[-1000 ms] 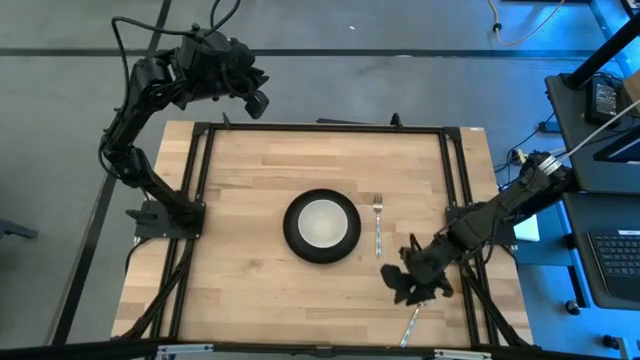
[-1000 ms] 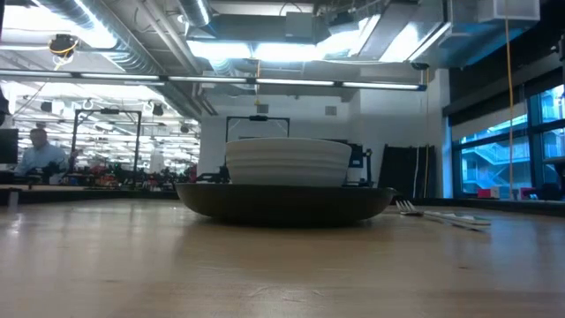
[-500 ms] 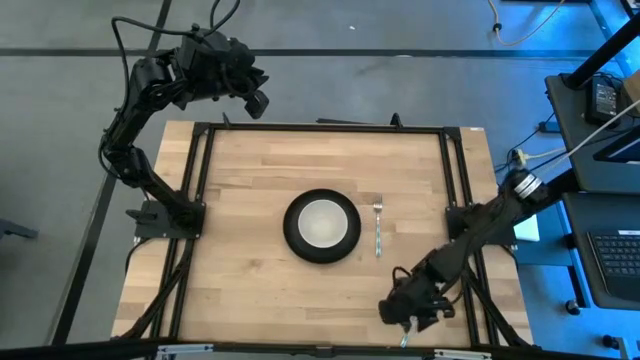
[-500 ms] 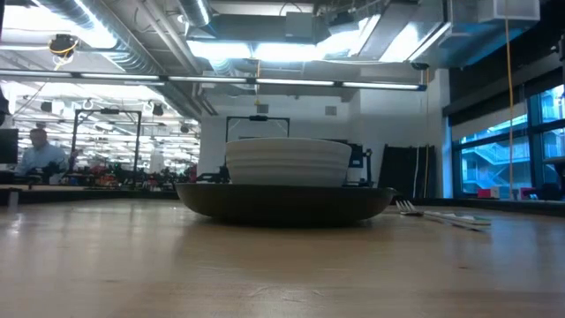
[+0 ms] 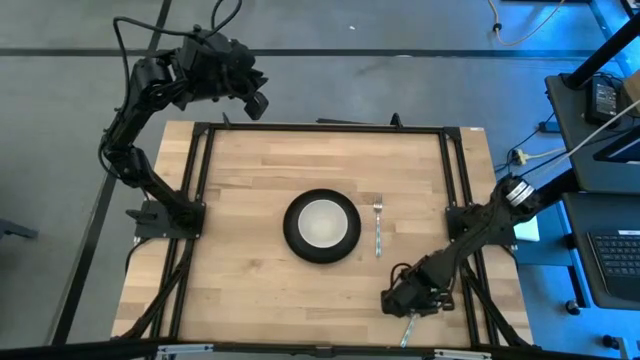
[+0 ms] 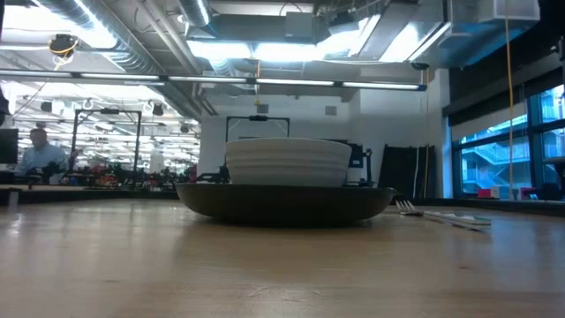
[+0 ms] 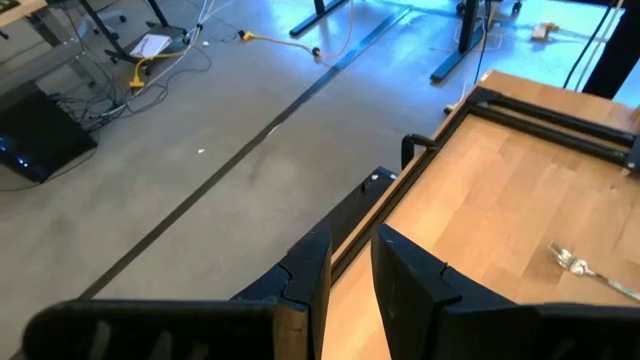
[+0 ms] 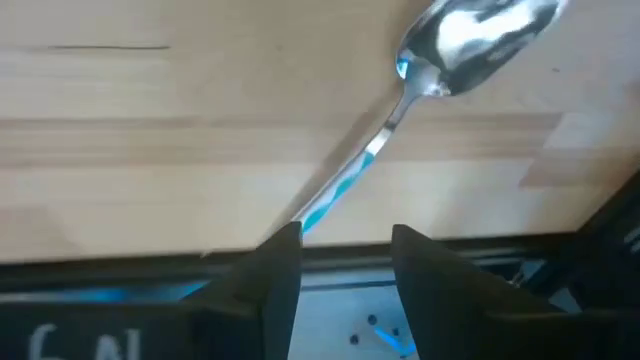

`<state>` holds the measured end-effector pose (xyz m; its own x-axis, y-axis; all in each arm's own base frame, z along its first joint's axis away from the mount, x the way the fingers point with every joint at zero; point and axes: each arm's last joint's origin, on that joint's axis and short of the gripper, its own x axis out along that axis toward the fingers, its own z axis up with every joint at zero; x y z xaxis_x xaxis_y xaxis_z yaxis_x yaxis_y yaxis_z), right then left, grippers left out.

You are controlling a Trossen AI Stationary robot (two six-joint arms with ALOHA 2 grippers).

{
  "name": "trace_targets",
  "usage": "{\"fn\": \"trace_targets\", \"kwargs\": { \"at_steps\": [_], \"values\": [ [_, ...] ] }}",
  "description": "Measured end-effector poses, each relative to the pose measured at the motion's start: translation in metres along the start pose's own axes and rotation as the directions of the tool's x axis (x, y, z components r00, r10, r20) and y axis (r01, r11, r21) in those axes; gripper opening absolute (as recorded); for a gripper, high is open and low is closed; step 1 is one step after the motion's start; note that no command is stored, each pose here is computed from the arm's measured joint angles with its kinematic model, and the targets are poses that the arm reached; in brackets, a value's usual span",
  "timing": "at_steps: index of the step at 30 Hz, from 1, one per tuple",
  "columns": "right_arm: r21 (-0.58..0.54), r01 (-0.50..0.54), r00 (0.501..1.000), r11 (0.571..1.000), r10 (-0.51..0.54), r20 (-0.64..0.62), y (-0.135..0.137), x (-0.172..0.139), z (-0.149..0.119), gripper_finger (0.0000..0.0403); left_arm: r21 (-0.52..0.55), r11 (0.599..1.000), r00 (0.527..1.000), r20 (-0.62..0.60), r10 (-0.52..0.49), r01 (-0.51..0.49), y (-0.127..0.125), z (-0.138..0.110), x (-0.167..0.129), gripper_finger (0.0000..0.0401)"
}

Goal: Set table place
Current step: Put the blue patterned spoon into the white bowl

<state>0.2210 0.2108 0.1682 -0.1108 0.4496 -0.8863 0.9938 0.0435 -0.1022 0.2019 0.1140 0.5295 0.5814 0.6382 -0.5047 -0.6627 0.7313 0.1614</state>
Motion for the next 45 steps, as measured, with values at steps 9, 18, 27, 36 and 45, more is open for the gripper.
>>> {"fn": "trace_targets", "kwargs": {
  "at_steps": [9, 18, 27, 36, 45],
  "values": [
    [-0.045, -0.002, 0.996, 0.999, -0.002, -0.086, 0.014, 0.028, -0.006, 0.0158, 0.008, 1.000, 1.000, -0.026, 0.001, 0.000, 0.000, -0.003, 0.000, 0.0069],
    [-0.034, 0.051, 0.997, 0.998, -0.053, -0.053, 0.011, 0.039, -0.003, 0.0158, 0.006, 1.000, 1.000, -0.023, 0.001, -0.001, 0.000, -0.002, 0.000, 0.0069],
    [-0.032, 0.057, 0.997, 0.998, -0.058, -0.055, 0.018, 0.055, 0.000, 0.0158, 0.007, 1.000, 1.000, -0.027, 0.002, -0.001, 0.000, -0.003, 0.000, 0.0069],
    [-0.030, 0.054, 0.997, 0.998, -0.056, -0.056, 0.020, 0.057, 0.001, 0.0117, 0.007, 1.000, 1.000, -0.026, 0.001, -0.001, 0.000, -0.003, 0.000, 0.0069],
    [-0.035, 0.036, 0.999, 0.999, -0.037, -0.036, 0.020, 0.057, 0.002, 0.0023, 0.007, 1.000, 1.000, -0.027, 0.001, -0.001, 0.000, -0.003, 0.000, 0.0069]
  ]
}}
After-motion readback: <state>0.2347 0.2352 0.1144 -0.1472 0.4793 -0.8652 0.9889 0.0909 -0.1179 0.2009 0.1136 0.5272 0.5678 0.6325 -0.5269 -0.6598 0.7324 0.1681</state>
